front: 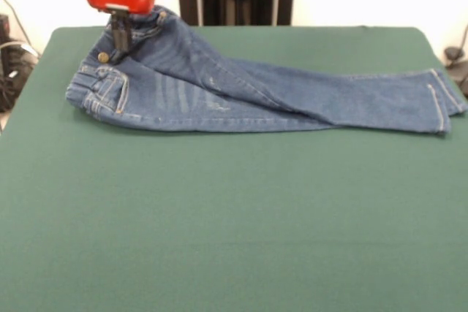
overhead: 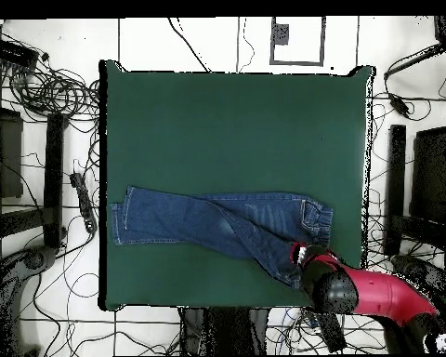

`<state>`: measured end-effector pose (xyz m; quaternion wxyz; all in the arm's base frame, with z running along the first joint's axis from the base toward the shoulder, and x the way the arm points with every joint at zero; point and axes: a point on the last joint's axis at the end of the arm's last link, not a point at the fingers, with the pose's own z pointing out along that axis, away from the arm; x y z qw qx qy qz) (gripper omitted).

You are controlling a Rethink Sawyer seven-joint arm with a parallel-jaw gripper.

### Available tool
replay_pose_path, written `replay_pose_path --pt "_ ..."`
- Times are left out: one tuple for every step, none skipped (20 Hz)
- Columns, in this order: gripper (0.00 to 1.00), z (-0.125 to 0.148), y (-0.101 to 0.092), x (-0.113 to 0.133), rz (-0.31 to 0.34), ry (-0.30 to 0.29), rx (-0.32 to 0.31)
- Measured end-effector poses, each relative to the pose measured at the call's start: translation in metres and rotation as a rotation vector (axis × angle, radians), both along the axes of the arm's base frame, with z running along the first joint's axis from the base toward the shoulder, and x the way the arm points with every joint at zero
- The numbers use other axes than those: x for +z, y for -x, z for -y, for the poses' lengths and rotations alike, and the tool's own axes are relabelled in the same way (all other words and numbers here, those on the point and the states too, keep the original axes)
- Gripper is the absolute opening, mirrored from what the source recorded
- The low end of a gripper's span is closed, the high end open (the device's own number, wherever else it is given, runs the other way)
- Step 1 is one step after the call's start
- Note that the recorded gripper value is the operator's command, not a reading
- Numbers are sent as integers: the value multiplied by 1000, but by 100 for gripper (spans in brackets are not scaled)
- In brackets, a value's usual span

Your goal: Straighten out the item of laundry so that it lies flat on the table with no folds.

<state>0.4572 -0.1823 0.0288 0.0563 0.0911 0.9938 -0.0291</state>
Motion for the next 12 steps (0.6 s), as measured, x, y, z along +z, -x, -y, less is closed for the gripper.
replay_pose_path --pt "0 3 -1 2 4 5 -4" --pt "0 6 -1 6 7 10 -8" --pt "0 10 -2 9 11 16 -12" --pt "0 15 -3 14 15 23 -17" --pt "0 17 -4 16 17 26 -21" --pt "0 21 -4 19 18 32 -26" --pt "0 25 -4 23 19 37 -32" --pt "0 29 -4 25 20 41 -36" --pt "0 33 -4 28 20 46 -43" --pt "0 37 -3 31 20 51 -49" --pt "0 39 -3 33 20 54 -51" --pt "0 40 -3 34 21 58 -52"
